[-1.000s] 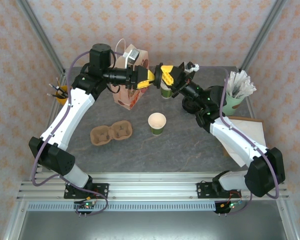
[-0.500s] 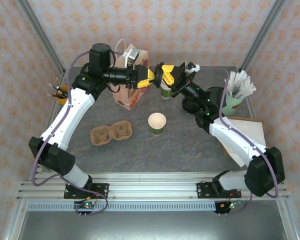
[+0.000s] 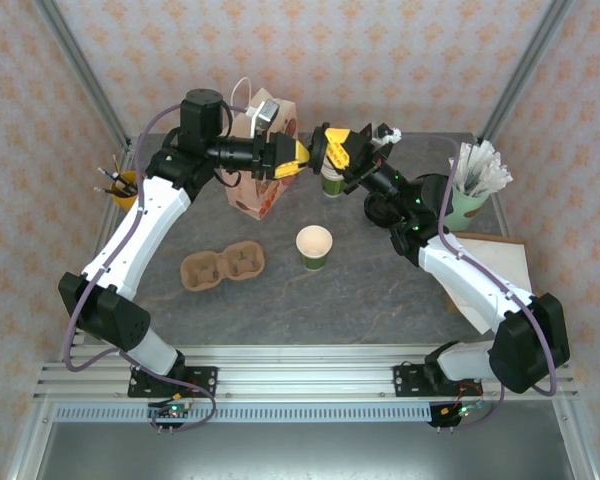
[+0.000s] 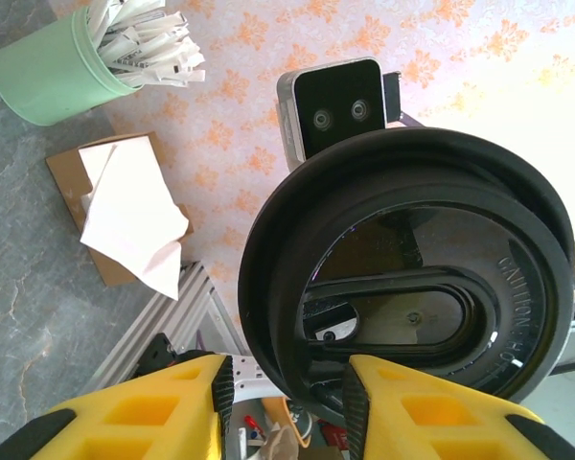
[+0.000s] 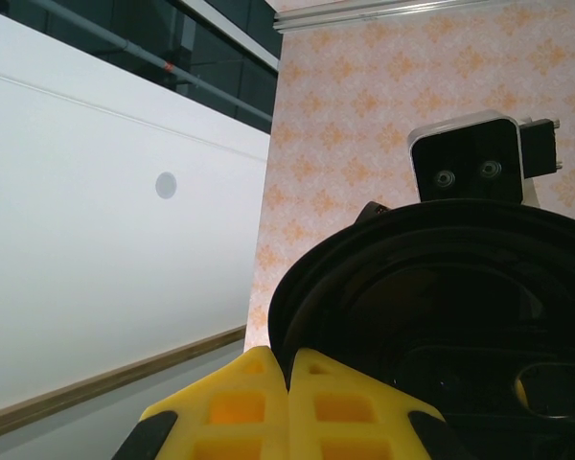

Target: Pack the takeout coffee

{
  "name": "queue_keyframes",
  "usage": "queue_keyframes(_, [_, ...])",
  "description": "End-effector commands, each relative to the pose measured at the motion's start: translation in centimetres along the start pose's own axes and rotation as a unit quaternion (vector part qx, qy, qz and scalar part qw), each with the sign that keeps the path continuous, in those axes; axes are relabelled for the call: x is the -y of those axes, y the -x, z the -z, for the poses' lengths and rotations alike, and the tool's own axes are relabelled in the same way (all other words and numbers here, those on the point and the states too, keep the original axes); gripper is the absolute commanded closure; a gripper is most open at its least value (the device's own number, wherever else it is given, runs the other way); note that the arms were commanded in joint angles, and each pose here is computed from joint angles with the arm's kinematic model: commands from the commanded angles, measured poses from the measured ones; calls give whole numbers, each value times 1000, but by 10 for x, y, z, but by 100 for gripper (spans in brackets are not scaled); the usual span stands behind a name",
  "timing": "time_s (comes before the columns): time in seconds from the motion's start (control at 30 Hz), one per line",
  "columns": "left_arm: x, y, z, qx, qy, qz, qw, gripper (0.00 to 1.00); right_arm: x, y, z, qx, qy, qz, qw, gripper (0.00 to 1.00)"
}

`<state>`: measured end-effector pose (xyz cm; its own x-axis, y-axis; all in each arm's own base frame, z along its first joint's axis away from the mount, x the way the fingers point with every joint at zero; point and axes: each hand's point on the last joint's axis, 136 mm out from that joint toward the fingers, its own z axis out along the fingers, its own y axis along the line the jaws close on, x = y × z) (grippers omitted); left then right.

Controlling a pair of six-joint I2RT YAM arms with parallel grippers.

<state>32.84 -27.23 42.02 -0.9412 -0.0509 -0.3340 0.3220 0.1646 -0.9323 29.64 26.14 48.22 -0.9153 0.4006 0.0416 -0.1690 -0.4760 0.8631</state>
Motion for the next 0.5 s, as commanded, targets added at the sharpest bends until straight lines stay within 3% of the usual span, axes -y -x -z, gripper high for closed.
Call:
queue_keyframes(0.0, [7,2,0,-1,-13,-17,1000,62,-21,-12,-2,-21,41,15,999,100])
queue_keyframes(0.47, [12,3,-3,3,-19,-23,1000,70,-15,-14,-5,-24,47,6,999,100])
